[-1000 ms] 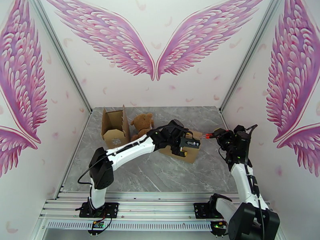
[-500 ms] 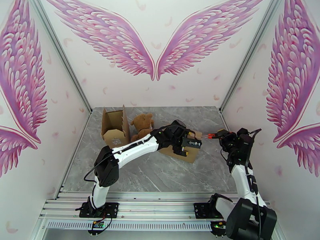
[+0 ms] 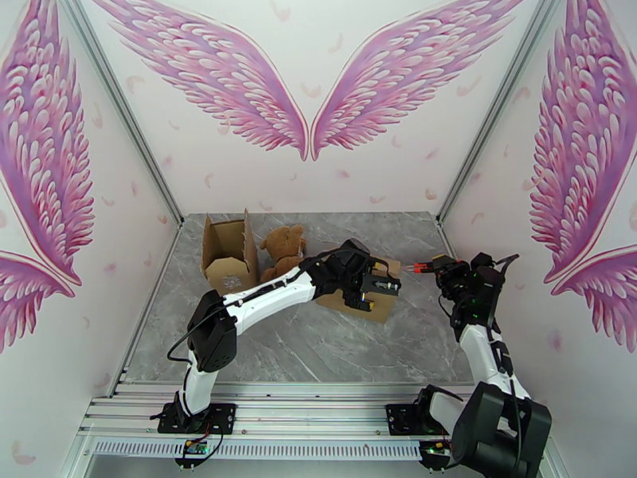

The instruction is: Unpack the express box

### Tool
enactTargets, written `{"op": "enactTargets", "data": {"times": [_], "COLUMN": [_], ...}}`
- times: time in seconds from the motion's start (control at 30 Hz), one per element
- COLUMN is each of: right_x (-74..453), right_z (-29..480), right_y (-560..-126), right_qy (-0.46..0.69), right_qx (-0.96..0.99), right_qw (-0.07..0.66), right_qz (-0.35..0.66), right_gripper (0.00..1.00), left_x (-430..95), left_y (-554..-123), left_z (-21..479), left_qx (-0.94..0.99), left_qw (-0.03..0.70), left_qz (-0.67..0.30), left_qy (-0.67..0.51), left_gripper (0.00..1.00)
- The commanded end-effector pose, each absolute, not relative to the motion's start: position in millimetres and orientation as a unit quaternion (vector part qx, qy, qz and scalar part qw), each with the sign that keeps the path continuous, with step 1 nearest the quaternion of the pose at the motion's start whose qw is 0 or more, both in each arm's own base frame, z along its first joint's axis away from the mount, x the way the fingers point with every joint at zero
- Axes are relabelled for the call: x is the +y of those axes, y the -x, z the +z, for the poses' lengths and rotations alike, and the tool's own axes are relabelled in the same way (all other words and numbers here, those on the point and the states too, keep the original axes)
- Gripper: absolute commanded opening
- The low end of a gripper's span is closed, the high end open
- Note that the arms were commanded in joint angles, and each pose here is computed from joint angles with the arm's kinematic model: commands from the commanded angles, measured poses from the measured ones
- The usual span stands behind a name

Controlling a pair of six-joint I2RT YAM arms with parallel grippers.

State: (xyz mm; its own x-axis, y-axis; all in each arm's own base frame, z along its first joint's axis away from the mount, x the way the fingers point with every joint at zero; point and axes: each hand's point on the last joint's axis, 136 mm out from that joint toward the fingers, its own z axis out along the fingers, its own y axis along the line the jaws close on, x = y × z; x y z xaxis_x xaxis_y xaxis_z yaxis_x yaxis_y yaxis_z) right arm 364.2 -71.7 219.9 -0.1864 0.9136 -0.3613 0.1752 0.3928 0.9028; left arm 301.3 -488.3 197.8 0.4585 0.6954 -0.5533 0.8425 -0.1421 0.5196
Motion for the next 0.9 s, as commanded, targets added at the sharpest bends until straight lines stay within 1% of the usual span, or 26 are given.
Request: {"op": "enactTargets", "data": {"times": [0.0, 0.23, 0.47, 0.63, 0.87], "right_x": [-66, -58, -62, -60, -57], "right_z": [220, 223, 227, 223, 209], "right_y": [-367, -372, -373, -379, -385], "right_qy": [-0.393, -0.37, -0.368, -0.366, -0.368], "right_qx": [0.664, 0.646, 0.635, 0.634, 0.64], "right_qw": [0.492, 0.495, 0.504, 0.493, 0.466], "right_qz": [0.404, 0.449, 0.454, 0.47, 0.487], "right_gripper": [0.02, 0.02, 0.03, 0.02, 0.02], "left_x": [-484, -481, -461, -446, -454], "left_y": [-308, -319, -320, -322, -332], "left_z": [191, 195, 194, 179, 187], "left_qx": [0.518, 0.522, 0.533, 0.536, 0.533], "left_qw": [0.407, 0.416, 0.4, 0.377, 0.392], "left_qz": [-0.09, -0.082, -0.091, -0.079, -0.08], "left_qy": [-0.747, -0.74, -0.74, -0.751, -0.745], "left_gripper": [0.95, 0.95, 0.95, 0.94, 0.94]}}
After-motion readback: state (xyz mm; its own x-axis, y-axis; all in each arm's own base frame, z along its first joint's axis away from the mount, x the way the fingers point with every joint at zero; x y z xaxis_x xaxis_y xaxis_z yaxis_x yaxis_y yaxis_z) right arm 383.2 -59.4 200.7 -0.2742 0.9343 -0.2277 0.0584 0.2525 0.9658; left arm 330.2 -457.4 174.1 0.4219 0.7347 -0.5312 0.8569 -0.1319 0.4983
